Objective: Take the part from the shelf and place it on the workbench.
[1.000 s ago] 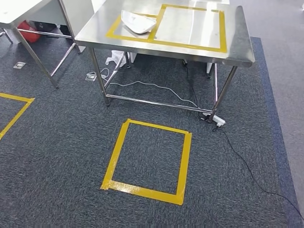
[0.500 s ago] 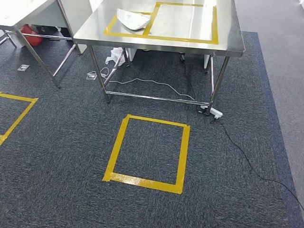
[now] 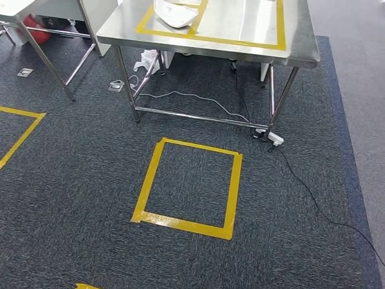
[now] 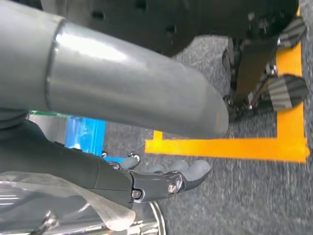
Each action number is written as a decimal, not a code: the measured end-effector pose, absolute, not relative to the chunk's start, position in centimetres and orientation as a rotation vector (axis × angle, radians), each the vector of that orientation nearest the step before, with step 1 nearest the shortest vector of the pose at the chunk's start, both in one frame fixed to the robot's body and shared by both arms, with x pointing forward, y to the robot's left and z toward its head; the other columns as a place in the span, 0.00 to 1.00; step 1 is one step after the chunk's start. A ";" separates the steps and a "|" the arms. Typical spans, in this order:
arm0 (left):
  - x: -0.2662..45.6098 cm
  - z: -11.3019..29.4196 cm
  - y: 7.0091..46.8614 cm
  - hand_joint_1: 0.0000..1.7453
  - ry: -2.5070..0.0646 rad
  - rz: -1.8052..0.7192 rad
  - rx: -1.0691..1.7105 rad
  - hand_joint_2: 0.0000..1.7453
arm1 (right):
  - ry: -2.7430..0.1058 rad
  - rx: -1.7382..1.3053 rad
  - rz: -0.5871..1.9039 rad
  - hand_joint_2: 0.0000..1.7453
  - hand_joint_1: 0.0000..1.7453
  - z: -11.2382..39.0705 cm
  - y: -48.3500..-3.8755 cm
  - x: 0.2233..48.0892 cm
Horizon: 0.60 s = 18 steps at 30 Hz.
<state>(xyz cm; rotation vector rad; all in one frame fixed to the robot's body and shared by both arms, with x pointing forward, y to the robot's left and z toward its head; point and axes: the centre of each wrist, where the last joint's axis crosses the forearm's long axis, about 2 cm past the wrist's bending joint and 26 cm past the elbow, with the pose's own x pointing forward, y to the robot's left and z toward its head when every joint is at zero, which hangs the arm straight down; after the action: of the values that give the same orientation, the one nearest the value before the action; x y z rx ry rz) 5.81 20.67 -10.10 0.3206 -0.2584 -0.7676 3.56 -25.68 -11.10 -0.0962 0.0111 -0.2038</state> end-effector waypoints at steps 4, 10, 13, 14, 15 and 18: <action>5.9 -10.1 20.7 0.00 -0.262 -0.767 0.322 0.00 | 0.010 -0.096 -0.204 0.00 0.00 -11.1 -25.7 3.6; 5.9 -10.1 20.7 0.00 -0.262 -0.767 0.323 0.00 | 0.010 -0.096 -0.204 0.00 0.00 -11.1 -25.7 3.6; 5.9 -10.1 20.7 0.00 -0.262 -0.767 0.323 0.00 | 0.011 -0.096 -0.204 0.00 0.00 -11.1 -25.7 3.6; 5.9 -10.1 20.7 0.00 -0.262 -0.767 0.323 0.00 | 0.011 -0.096 -0.204 0.00 0.00 -11.1 -25.7 3.6; 5.9 -10.1 20.7 0.00 -0.262 -0.767 0.323 0.00 | 0.011 -0.096 -0.204 0.00 0.00 -11.1 -25.7 3.6; 5.9 -10.1 20.7 0.00 -0.262 -0.766 0.323 0.00 | 0.011 -0.096 -0.204 0.00 0.00 -11.1 -25.7 3.6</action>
<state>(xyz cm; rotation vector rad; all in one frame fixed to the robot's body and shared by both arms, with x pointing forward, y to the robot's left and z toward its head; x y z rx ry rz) 5.94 20.69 -10.09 0.3227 -0.2618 -0.7664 3.57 -25.67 -11.10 -0.0960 0.0106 -0.2042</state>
